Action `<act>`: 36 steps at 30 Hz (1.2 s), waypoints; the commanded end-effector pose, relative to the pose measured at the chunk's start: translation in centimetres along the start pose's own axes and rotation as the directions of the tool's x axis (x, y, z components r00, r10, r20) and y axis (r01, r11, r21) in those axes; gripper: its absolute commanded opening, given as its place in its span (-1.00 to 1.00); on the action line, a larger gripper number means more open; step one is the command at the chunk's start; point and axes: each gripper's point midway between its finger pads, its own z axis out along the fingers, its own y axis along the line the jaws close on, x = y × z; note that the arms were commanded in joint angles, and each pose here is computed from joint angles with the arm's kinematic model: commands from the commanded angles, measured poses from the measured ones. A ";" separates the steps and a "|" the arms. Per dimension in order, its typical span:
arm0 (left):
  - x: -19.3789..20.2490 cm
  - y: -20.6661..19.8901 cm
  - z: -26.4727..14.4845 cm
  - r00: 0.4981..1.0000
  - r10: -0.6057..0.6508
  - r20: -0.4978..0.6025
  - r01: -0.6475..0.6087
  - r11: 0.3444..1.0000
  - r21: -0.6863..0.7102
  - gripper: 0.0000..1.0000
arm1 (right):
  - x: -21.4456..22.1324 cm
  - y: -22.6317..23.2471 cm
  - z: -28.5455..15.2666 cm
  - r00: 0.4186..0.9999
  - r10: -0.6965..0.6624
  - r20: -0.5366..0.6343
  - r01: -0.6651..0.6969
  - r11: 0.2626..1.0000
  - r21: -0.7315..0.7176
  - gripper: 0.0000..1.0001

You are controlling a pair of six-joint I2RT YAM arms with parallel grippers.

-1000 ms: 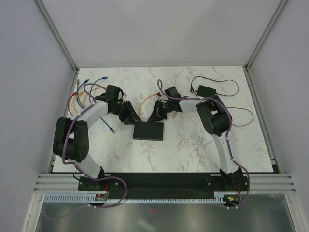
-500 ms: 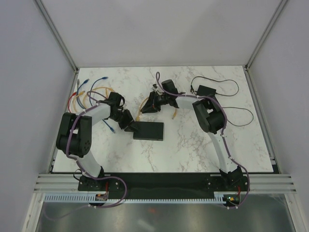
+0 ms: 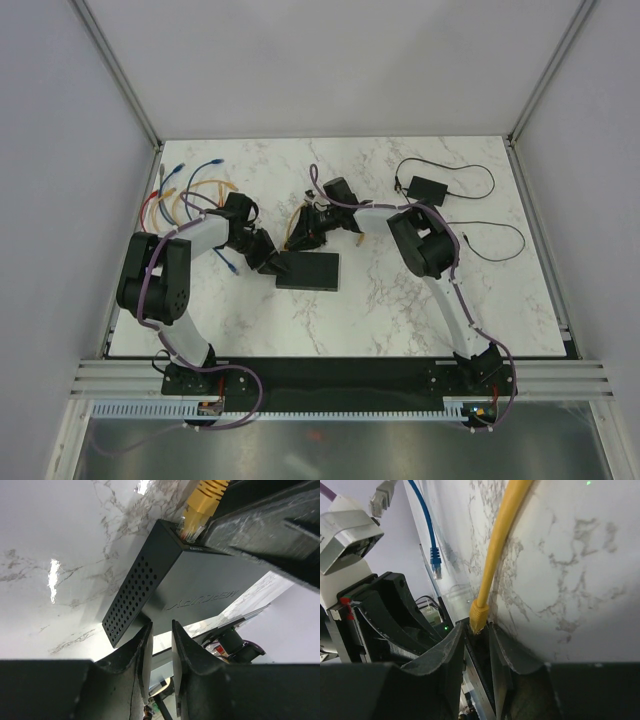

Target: Pull the plug from the switch port

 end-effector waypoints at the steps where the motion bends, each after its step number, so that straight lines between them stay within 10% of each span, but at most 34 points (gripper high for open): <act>1: -0.1 2.6 1.2 0.999 -0.037 0.011 0.038 0.994 -0.100 -0.41 | 0.2 -0.2 0.4 0.999 -0.045 -0.013 0.045 0.999 -0.003 -0.31; 24: -0.1 3.0 1.5 1.000 -0.025 0.002 0.025 0.993 -0.115 -0.41 | 0.7 -0.6 2.4 0.999 0.013 -0.038 -0.014 1.000 -0.024 -0.51; 29: -0.1 3.2 1.5 1.000 -0.021 -0.003 0.021 0.992 -0.121 -0.41 | 0.3 -0.3 2.5 1.000 0.027 -0.013 -0.027 0.999 -0.037 -1.00; 36: 0.3 3.5 1.6 0.999 -0.035 -0.017 0.033 0.991 -0.127 -0.40 | -0.4 -0.4 2.2 0.995 0.093 0.044 -0.090 0.993 -0.073 -1.00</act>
